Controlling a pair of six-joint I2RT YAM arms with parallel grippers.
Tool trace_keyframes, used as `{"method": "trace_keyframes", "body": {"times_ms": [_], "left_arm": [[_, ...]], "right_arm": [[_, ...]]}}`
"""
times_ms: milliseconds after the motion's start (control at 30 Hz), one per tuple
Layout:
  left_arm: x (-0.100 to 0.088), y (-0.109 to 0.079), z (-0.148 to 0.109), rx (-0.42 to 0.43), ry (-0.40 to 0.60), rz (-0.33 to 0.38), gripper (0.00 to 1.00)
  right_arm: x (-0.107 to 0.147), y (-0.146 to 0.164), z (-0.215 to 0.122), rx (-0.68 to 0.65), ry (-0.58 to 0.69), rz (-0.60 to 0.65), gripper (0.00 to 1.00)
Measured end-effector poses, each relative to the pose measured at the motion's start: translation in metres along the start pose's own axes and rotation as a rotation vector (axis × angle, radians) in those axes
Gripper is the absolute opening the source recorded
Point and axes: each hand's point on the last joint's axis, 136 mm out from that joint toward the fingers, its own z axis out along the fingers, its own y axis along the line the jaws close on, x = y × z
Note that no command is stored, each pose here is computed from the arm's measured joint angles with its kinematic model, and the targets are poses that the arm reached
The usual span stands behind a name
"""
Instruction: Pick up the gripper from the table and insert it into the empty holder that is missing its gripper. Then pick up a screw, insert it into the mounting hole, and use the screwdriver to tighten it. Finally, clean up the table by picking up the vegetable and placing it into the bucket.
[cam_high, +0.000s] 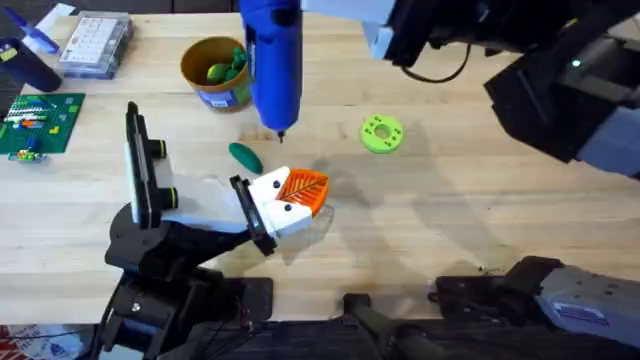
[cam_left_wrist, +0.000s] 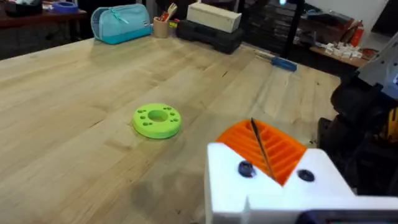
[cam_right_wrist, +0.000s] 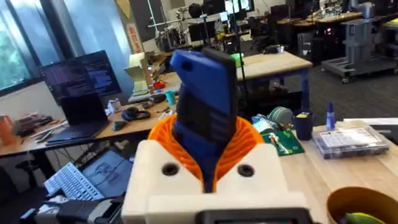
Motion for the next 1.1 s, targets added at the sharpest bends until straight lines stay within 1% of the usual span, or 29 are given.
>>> {"method": "trace_keyframes", "body": {"times_ms": [400,533,567,600,800,967,1100], "left_arm": [[0.000,0.000,0.000,0.000,0.000,0.000,0.020],[0.000,0.000,0.000,0.000,0.000,0.000,0.020],[0.000,0.000,0.000,0.000,0.000,0.000,0.020],[0.000,0.000,0.000,0.000,0.000,0.000,0.020],[0.000,0.000,0.000,0.000,0.000,0.000,0.020],[0.000,0.000,0.000,0.000,0.000,0.000,0.020],[0.000,0.000,0.000,0.000,0.000,0.000,0.020]], "right_arm": [[0.013,-0.001,0.004,-0.008,0.019,0.003,0.045],[0.025,-0.004,0.001,0.001,0.034,0.016,0.045],[0.033,-0.006,-0.001,0.004,0.037,0.021,0.045],[0.035,-0.007,-0.002,0.007,0.038,0.022,0.045],[0.041,-0.007,-0.002,0.018,0.029,0.024,0.045],[0.053,-0.004,0.003,0.028,0.034,0.046,0.045],[0.058,-0.001,0.006,0.026,0.037,0.029,0.045]]}}
